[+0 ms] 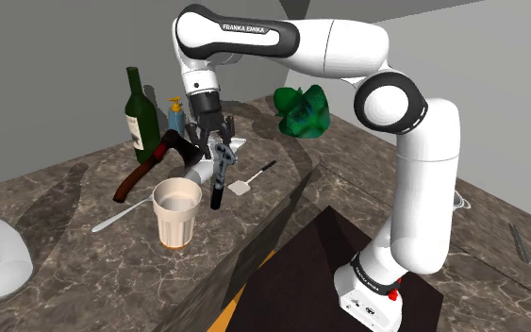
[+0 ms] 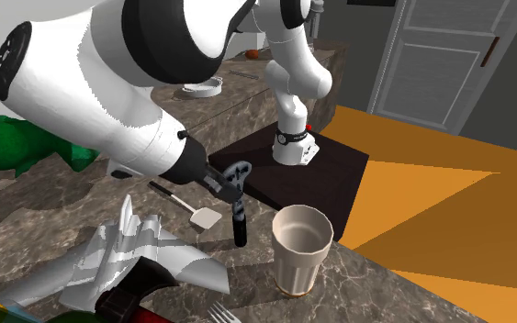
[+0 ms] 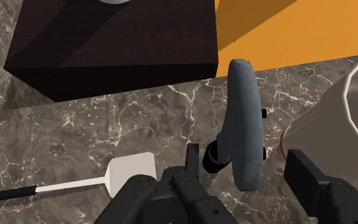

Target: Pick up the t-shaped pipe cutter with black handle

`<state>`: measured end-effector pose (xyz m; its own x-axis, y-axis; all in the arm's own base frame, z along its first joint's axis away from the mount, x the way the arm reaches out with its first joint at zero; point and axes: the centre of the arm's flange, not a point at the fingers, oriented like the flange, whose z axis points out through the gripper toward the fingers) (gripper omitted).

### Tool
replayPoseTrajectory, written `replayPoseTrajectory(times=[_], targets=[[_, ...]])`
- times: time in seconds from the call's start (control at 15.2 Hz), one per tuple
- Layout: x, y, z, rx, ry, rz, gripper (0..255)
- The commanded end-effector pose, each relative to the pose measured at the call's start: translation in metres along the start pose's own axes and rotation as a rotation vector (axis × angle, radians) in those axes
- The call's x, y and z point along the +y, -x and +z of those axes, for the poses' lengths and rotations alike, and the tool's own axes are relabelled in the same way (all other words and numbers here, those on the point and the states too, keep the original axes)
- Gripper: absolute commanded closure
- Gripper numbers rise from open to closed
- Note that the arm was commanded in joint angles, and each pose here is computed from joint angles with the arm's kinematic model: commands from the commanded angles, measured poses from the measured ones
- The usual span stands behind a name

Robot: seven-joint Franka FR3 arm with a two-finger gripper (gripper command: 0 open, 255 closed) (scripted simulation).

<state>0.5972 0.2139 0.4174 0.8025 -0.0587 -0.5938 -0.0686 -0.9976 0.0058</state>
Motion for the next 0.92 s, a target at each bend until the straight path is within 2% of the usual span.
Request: replayPoseTrajectory(times=[0.0, 0.53, 0.86], targets=[[0.0, 0.0, 0.001, 0.0, 0.0, 0.0, 255], [0.0, 0.0, 0.001, 0.0, 0.0, 0.0, 255], [0.0, 0.015, -0.021, 0.0, 0.0, 0.0, 255]])
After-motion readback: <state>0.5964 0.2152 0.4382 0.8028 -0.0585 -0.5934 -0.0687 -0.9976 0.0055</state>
